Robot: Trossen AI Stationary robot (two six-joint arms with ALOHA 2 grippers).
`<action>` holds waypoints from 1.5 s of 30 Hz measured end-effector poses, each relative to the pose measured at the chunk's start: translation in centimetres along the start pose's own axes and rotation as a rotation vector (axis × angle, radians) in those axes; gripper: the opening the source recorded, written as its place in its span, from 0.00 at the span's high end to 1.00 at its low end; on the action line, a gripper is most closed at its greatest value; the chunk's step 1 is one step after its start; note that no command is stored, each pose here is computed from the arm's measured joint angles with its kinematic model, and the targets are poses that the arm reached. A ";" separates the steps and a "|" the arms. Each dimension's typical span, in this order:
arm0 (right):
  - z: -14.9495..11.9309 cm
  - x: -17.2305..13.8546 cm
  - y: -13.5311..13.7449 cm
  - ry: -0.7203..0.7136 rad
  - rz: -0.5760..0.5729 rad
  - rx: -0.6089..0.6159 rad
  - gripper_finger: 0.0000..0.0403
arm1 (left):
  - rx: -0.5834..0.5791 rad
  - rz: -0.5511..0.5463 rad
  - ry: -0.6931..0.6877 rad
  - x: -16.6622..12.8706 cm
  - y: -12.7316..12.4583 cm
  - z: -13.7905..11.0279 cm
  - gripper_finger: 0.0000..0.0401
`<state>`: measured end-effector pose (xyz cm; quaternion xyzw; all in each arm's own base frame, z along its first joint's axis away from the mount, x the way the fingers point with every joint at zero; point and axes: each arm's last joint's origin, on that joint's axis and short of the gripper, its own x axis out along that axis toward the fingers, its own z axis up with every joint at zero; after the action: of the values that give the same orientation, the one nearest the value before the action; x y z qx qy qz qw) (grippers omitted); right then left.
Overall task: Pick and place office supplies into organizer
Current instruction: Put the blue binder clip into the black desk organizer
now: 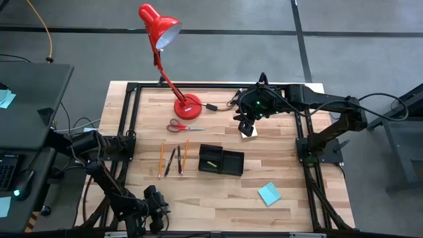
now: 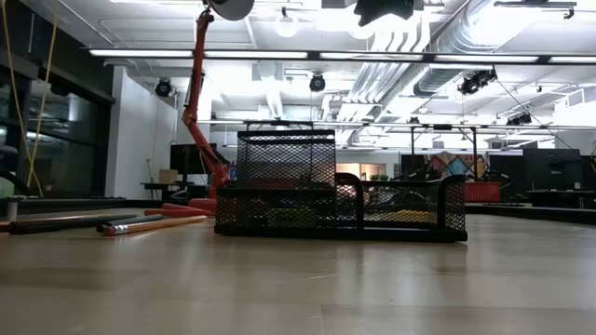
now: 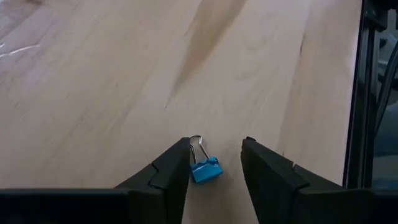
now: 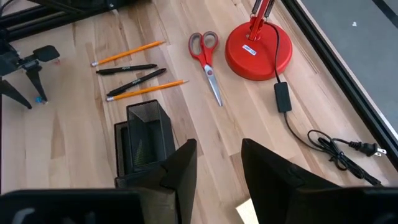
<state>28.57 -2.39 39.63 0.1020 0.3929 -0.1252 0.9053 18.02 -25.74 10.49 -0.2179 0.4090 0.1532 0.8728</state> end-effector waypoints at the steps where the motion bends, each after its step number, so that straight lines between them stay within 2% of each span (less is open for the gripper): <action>1: 0.0 0.0 0.0 -0.001 0.000 0.000 0.70 | 0.013 0.002 0.001 0.0 0.0 0.0 0.67; 18: 0.1 0.0 0.0 -0.014 -0.003 0.018 0.70 | 0.096 0.015 0.064 -0.8 0.4 0.8 0.70; 29: 0.1 0.0 0.1 -0.014 -0.004 0.018 0.70 | 0.058 0.027 0.011 -0.3 0.4 1.2 0.70; 36: 0.1 0.0 0.1 -0.014 -0.004 0.000 0.70 | 0.162 0.025 0.079 -0.1 0.5 1.5 0.70; 45: 0.1 0.0 0.0 -0.022 -0.039 -0.016 0.70 | 0.159 0.023 0.089 -0.2 0.5 1.5 0.70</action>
<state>28.65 -2.46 39.72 0.0855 0.3858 -0.1408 0.9078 18.69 -24.60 11.37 -0.1497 0.4607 0.1204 0.8665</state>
